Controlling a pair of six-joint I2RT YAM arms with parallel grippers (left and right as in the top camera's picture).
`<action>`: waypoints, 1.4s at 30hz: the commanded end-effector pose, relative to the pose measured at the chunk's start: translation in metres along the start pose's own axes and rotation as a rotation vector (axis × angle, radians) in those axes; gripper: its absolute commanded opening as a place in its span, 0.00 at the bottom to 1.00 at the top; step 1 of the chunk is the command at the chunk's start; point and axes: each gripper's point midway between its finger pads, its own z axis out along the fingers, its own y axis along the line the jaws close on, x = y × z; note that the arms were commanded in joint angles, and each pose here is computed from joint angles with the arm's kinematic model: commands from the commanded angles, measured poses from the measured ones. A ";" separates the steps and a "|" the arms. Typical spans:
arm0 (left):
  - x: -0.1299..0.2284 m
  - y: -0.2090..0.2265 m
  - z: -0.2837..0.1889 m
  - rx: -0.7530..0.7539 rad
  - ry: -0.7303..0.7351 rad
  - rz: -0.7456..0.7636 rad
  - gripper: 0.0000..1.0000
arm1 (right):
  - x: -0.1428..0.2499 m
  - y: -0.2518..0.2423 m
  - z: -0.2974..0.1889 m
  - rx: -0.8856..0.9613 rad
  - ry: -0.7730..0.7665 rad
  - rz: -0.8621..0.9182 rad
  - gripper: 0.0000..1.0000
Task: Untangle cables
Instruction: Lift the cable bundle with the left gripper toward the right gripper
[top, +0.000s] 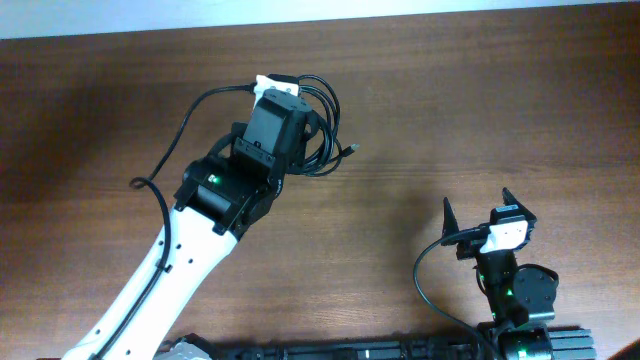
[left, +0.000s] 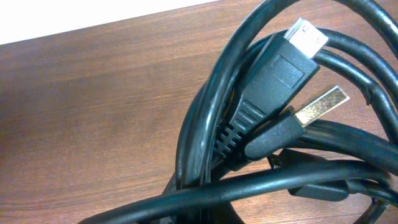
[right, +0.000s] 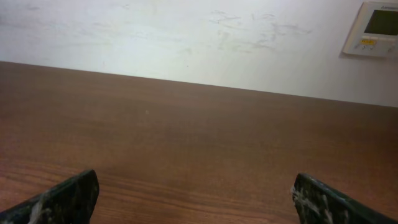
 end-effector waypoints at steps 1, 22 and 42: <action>-0.006 0.005 -0.010 -0.003 -0.032 -0.001 0.00 | 0.002 0.001 0.000 -0.005 0.004 0.008 0.99; -0.040 -0.093 -0.107 0.697 -0.340 0.374 0.00 | -0.142 0.064 -0.082 -0.430 -0.081 0.218 0.98; -0.038 -0.144 -0.186 1.170 -0.556 0.561 0.00 | -0.228 0.140 -0.138 -1.119 -0.089 0.058 0.68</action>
